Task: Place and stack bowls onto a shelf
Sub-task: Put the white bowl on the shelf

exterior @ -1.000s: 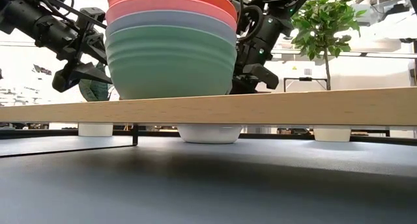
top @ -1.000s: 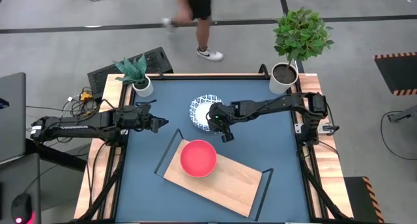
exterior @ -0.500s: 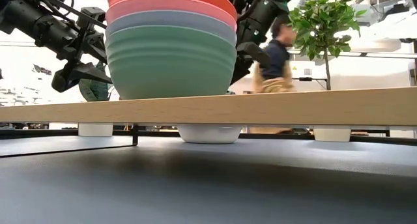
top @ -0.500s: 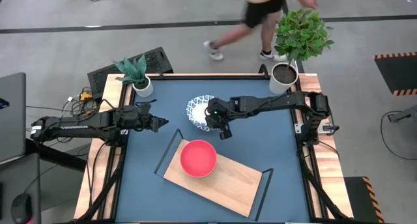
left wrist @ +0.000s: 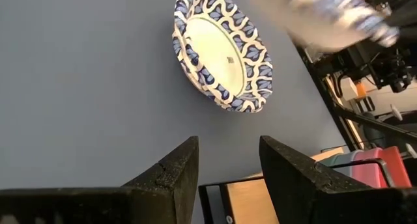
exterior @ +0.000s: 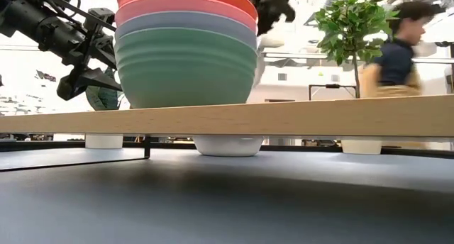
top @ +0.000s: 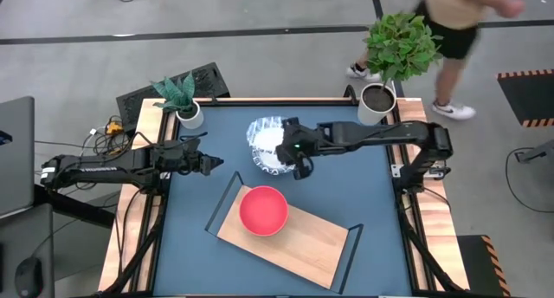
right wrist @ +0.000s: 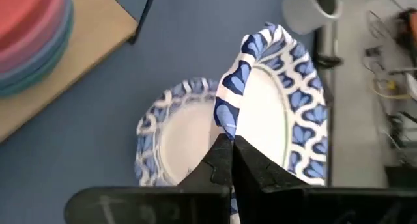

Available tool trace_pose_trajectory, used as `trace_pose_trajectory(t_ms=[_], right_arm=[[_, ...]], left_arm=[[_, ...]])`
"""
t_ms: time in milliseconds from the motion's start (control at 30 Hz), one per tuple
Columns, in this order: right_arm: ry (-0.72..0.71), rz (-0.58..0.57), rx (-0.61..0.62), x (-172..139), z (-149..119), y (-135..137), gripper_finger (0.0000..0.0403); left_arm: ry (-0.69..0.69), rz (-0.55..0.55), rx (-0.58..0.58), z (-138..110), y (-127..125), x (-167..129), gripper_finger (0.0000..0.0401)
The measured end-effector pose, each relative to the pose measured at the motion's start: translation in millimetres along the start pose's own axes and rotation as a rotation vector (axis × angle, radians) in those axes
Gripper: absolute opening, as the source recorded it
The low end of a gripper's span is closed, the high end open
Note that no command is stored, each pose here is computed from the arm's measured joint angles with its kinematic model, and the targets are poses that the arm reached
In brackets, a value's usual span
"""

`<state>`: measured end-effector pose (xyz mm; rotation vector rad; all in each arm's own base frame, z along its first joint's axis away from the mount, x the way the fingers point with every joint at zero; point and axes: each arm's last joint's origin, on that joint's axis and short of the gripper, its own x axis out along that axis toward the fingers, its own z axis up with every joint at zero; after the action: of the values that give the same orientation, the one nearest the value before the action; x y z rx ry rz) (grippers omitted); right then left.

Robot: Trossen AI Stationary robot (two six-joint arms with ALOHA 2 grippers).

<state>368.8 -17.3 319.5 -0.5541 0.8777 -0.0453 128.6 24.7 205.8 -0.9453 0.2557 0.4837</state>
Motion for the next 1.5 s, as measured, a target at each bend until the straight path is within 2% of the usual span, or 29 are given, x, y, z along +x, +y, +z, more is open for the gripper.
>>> trace_pose_trajectory(t_ms=[133,233,533,700,800,1067,1500], right_arm=[[-0.029,-0.075,0.058,-40.4,6.0,6.6,0.0021],[-0.077,-0.090,0.117,-75.2,9.0,18.5,0.0021],[-0.200,-0.032,0.195,-156.0,13.1,85.1,0.0021],[-0.161,-0.031,0.284,-179.4,2.7,120.3,0.0021],[-0.110,0.001,0.327,-182.7,-2.5,139.1,0.0021],[-0.038,0.128,0.346,-174.0,2.4,187.0,0.0021],[0.118,0.188,0.264,-120.3,12.8,244.4,0.0021]], left_arm=[[-0.001,0.000,0.001,0.1,-0.1,0.0,0.0147],[0.002,0.000,0.002,-0.1,0.1,0.0,0.0147],[0.001,-0.001,0.001,0.0,0.0,0.0,0.0147],[0.002,-0.001,-0.005,-0.1,-0.1,0.0,0.0147],[0.002,-0.001,-0.005,-0.1,0.0,0.0,0.0147],[0.003,0.000,-0.005,-0.1,0.1,0.0,0.0147],[0.003,0.000,-0.007,-0.2,0.1,0.0,0.0147]])
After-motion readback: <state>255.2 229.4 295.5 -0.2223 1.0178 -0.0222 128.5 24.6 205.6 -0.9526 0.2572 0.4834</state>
